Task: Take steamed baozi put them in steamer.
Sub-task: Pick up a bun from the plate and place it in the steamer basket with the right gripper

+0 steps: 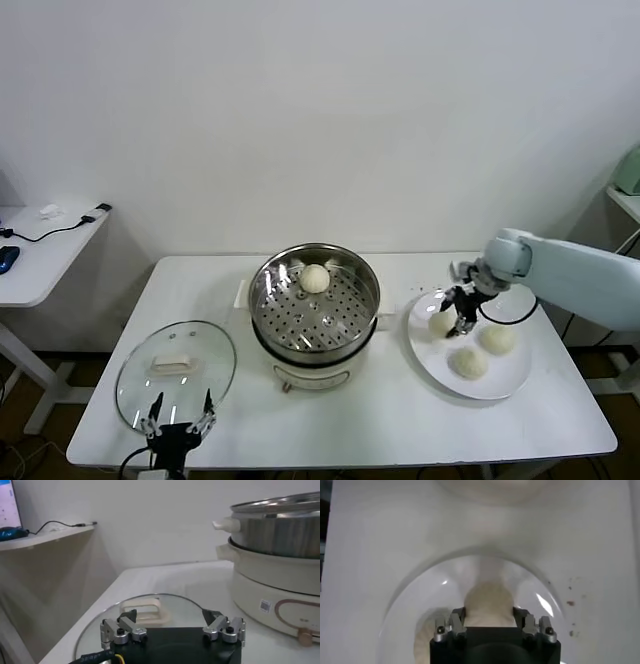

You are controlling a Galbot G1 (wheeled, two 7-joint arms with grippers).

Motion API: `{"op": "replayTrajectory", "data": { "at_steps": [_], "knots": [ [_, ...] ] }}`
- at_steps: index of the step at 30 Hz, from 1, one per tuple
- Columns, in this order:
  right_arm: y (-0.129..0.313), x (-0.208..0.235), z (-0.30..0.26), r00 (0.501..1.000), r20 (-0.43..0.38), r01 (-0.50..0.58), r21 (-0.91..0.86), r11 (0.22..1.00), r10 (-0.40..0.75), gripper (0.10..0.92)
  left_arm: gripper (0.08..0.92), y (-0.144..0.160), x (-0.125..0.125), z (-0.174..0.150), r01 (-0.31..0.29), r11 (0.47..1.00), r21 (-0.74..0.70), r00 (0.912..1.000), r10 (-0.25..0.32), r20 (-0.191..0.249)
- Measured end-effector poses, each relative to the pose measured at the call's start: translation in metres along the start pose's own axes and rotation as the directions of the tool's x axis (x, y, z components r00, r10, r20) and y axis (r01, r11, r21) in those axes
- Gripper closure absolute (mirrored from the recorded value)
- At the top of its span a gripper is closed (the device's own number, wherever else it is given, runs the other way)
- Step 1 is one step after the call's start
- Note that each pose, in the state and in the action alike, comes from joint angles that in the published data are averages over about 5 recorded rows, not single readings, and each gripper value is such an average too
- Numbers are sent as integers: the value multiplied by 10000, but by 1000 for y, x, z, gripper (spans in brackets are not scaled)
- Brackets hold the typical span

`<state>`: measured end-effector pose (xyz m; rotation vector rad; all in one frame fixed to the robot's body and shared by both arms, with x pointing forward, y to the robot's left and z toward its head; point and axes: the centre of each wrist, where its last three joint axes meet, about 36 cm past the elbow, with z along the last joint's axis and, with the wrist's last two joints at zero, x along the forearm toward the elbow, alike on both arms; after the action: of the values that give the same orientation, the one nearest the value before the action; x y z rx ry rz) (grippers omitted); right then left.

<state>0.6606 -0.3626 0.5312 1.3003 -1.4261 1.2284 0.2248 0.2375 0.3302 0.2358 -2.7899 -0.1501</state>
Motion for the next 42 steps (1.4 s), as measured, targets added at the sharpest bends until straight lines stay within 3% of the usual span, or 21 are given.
{"op": "replayTrajectory", "data": {
  "at_steps": [5,11,17,30,42],
  "knots": [
    [-22,60,-17,9975,411,-590,287,9978,578,377,177,-3,1,-2,-92,10000,16,9999,92,55],
    [-36,129,-68,9804,1524,-1361,640,9886,1251,377,177,-5,2,-4,-193,9998,-1,9998,193,112],
    [-31,160,-141,9608,2506,-1514,1167,9816,1184,377,177,-4,5,-6,-247,9997,-60,9996,248,138],
    [-8,111,-272,9709,2376,-826,2127,9736,305,377,177,-5,6,-9,-260,9997,-14,9994,260,206],
    [-1,40,-334,9837,1784,-670,2361,9694,246,377,177,-5,4,-6,-189,9998,29,9997,189,156]
  ]
}}
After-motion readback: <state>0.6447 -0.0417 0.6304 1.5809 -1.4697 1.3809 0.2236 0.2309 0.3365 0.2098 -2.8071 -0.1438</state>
